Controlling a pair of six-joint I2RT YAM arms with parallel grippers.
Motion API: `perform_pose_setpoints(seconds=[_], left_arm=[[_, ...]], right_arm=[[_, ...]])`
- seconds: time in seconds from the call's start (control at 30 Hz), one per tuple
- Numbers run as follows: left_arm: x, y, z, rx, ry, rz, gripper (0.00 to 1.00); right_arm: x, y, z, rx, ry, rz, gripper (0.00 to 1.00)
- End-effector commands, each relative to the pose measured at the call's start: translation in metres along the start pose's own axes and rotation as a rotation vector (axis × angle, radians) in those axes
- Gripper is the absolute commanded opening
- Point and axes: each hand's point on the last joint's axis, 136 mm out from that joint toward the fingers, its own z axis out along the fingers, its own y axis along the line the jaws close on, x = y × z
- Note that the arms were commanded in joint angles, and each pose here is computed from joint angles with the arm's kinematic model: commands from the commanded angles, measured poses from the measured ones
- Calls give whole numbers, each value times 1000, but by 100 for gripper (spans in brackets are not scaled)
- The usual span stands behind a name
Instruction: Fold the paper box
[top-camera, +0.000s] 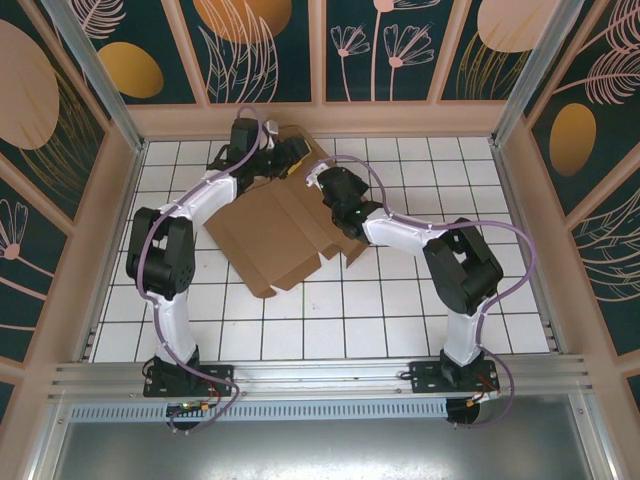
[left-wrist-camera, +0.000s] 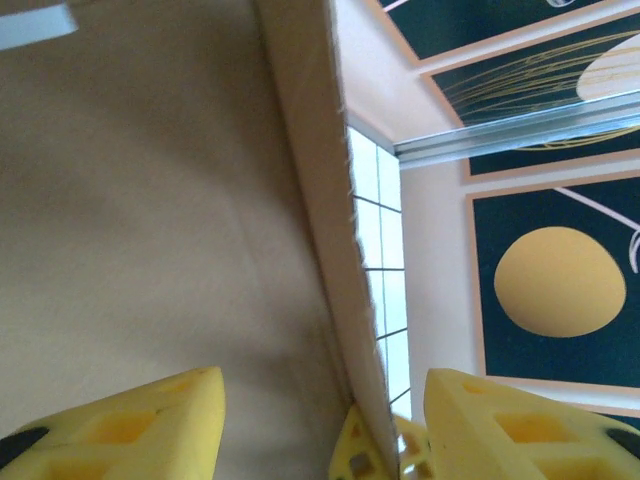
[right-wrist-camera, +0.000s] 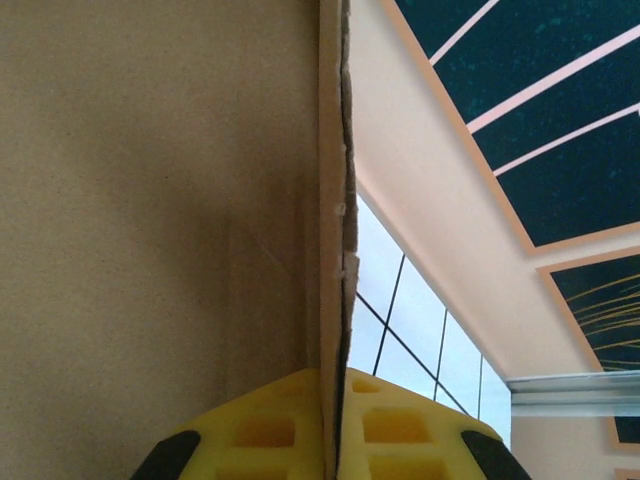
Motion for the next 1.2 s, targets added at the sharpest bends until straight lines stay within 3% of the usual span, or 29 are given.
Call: perform_pose_setpoints(seconds=[0.0, 0.47, 0.57, 0.67, 0.73, 0.8, 0.83, 0.9, 1.0, 1.07, 1.17], left_arm=[[-8, -20, 4, 61, 0, 22, 55], [-17, 3, 30, 1, 14, 11, 44], [-20, 4, 32, -10, 9, 20, 33], [-22, 7, 32, -28, 1, 29, 13], [-22, 8, 34, -21, -2, 16, 2], [-23, 10, 36, -10, -7, -1, 0], [-22, 11, 37, -4, -9, -12, 0], [-22, 13, 37, 13, -23, -28, 0], [-22, 12, 36, 58, -43, -60, 0], [-22, 10, 35, 87, -53, -70, 0], [-24, 6, 33, 134, -75, -81, 0]], right_arm=[[-20, -21, -9, 69, -50, 36, 8], [-29, -13, -22, 95, -93, -20, 10], [-31, -12, -25, 104, -100, -27, 10], [-33, -16, -27, 112, -105, -32, 12], [-33, -21, -29, 132, -99, -37, 18], [-40, -27, -38, 153, -120, -18, 28], [-44, -33, -47, 165, -143, 8, 35], [-54, -43, -67, 162, -196, 73, 59], [-68, -38, -99, 16, -270, 167, 70], [-73, -16, -117, -206, -287, 230, 68], [-73, 34, -149, -559, -282, 323, 57]])
